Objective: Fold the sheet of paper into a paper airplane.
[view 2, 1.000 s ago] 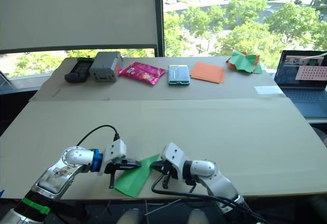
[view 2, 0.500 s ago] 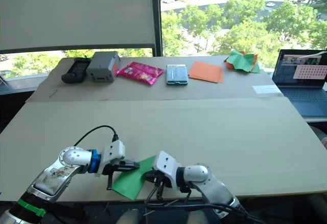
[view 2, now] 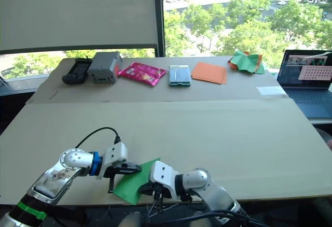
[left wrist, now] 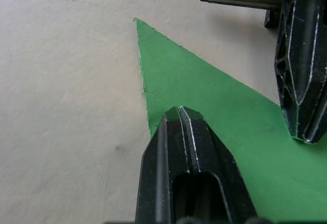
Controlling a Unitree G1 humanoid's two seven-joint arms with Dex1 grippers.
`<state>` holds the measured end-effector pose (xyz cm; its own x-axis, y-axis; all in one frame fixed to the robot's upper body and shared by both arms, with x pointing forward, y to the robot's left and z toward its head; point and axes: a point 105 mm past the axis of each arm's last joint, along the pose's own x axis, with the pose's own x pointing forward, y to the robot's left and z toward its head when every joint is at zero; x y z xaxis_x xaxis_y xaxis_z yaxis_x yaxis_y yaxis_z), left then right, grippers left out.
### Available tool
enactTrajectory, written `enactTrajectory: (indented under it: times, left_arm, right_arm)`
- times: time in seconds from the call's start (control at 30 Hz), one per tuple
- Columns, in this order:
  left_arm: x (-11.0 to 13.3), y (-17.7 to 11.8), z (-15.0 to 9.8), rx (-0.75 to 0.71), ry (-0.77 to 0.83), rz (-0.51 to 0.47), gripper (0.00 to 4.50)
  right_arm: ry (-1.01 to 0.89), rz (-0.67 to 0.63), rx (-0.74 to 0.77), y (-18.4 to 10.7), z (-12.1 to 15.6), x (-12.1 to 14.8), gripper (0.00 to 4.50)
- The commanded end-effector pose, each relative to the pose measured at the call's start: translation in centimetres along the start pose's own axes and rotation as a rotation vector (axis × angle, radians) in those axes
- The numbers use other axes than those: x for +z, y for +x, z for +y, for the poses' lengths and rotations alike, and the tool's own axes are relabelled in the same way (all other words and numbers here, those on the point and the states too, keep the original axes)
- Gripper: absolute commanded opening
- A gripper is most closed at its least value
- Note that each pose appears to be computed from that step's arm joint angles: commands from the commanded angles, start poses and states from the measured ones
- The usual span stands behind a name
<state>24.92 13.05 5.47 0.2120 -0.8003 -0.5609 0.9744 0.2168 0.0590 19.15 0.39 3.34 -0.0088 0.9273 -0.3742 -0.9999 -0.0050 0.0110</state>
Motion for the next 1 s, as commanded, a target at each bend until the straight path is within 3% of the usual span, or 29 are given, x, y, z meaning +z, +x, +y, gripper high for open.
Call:
enactTrajectory:
  times: [0.03, 0.53, 1.0]
  left_arm:
    - [-0.9, 0.1, -0.3, -0.004, -0.018, 0.043, 0.02]
    - [-0.9, 0.3, -0.3, 0.003, -0.022, 0.037, 0.02]
    - [-0.8, 0.5, -0.3, -0.001, -0.018, 0.029, 0.02]
  right_arm:
    - [0.057, 0.109, 0.106, 0.8, 2.4, -3.1, 0.0]
    - [0.021, 0.166, -0.004, -0.2, -0.3, -3.9, 0.0]
    - [0.057, 0.172, -0.198, -3.8, -4.9, -4.1, 0.0]
